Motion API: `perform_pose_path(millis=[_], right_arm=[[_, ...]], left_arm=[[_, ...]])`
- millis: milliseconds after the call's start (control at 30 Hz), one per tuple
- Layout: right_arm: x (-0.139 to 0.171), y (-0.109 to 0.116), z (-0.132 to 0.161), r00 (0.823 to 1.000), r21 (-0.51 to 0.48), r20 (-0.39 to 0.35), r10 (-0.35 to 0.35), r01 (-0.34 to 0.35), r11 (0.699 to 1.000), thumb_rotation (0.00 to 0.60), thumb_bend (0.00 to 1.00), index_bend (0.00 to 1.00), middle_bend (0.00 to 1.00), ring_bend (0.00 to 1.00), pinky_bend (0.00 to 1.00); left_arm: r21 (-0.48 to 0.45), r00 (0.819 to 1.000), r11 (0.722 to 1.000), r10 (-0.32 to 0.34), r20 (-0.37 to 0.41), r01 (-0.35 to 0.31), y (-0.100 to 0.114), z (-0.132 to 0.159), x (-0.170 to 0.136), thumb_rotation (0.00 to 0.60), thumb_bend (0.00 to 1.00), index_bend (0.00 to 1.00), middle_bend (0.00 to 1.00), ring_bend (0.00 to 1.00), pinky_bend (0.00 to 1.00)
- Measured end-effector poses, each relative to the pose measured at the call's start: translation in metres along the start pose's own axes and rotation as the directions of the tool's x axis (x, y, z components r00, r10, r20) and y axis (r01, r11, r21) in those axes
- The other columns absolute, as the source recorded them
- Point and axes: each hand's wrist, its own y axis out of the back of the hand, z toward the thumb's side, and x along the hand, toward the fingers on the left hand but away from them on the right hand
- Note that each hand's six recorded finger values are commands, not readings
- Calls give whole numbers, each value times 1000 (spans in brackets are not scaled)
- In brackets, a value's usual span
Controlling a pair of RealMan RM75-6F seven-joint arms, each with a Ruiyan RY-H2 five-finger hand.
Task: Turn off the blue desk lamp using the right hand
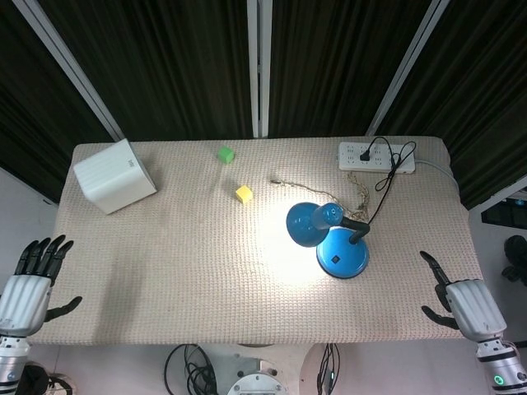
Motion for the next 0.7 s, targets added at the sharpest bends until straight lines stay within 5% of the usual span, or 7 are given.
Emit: perform_pose_path(millis=[300, 700], right_arm=[[-31, -31, 48, 977, 77, -108, 184, -176, 981, 600, 26, 0, 874, 891, 889], [-71, -75, 67, 933, 116, -19, 360, -355, 928, 600, 7, 0, 874, 893, 890]], left_arm=[[-3, 1000, 1000, 4, -6, -4, 2, 0, -1, 600, 88, 78, 0, 0, 19], [-3, 1000, 1000, -16, -23, 16, 1, -5, -2, 600, 89, 79, 0, 0, 19]])
